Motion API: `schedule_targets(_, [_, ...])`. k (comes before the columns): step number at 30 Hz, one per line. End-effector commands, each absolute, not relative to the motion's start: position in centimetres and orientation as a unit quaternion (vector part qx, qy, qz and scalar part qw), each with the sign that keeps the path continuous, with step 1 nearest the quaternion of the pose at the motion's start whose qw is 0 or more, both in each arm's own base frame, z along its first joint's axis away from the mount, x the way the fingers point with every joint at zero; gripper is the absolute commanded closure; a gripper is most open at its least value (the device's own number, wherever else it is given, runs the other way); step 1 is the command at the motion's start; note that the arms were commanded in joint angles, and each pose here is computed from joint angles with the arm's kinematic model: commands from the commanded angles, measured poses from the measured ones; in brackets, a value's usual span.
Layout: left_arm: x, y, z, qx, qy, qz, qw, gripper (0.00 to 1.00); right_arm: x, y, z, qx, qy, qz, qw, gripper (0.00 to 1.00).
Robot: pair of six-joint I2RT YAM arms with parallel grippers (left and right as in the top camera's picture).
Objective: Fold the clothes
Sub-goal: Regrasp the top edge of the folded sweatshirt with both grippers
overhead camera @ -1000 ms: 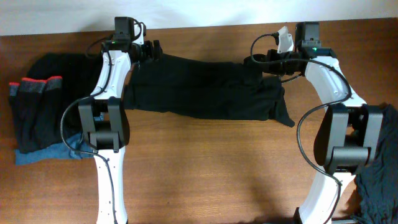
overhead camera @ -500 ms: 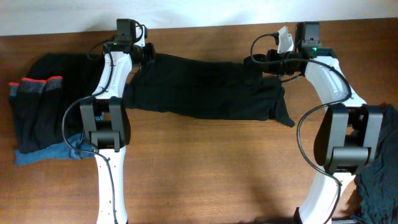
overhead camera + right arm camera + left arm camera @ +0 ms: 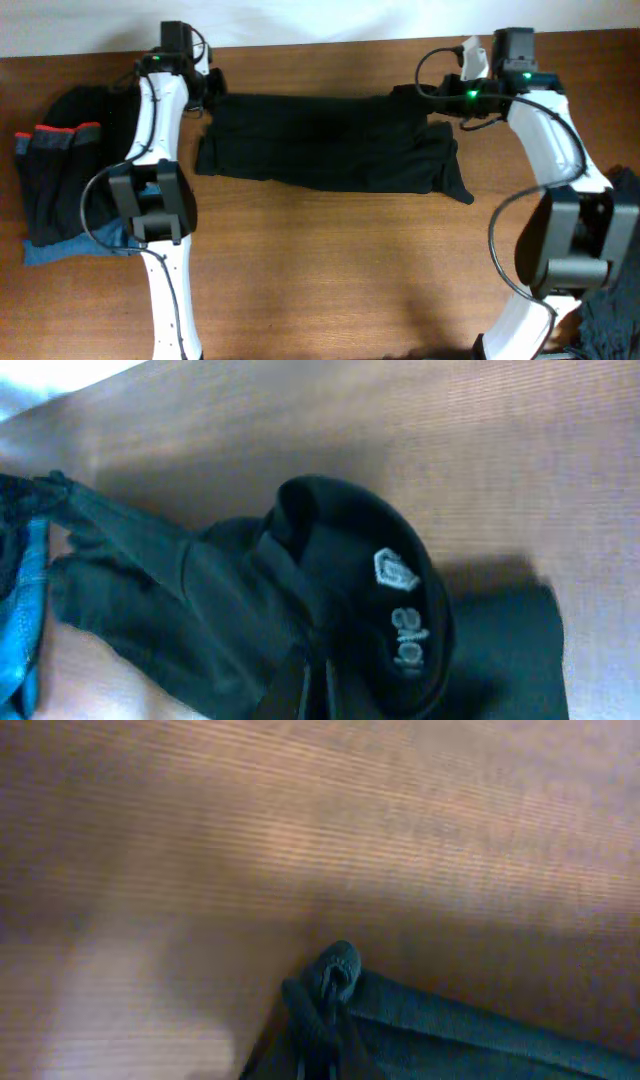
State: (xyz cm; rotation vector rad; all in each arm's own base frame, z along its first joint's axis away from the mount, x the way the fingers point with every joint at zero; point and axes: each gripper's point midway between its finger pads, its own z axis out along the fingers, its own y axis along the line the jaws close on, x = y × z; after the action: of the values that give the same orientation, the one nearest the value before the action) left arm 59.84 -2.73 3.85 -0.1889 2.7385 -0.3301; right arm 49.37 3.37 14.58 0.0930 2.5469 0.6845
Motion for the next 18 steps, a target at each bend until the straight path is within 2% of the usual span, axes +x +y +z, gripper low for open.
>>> schedule_targets(1, [58.9, -2.6, 10.0, -0.065, 0.967, -0.128, 0.209, 0.99, 48.1, 3.3, 16.4, 0.04, 0.935, 0.257, 0.241, 0.96])
schedule_targets(9, [52.0, -3.4, 8.2, -0.082, 0.985, -0.137, 0.062, 1.0, 42.1, 1.1, 12.7, 0.093, 0.975, 0.173, 0.105, 0.96])
schedule_targets(15, [48.6, -3.5, 8.0, -0.08, 0.988, -0.132, -0.007, 1.0, 39.8, -1.6, 11.5, 0.108, 0.989, 0.085, 0.061, 0.95])
schedule_targets(18, [47.5, -3.4, 8.0, -0.077, 0.988, -0.128, -0.027, 1.0, 39.5, -2.1, 11.4, 0.109, 0.99, 0.072, 0.057, 0.86])
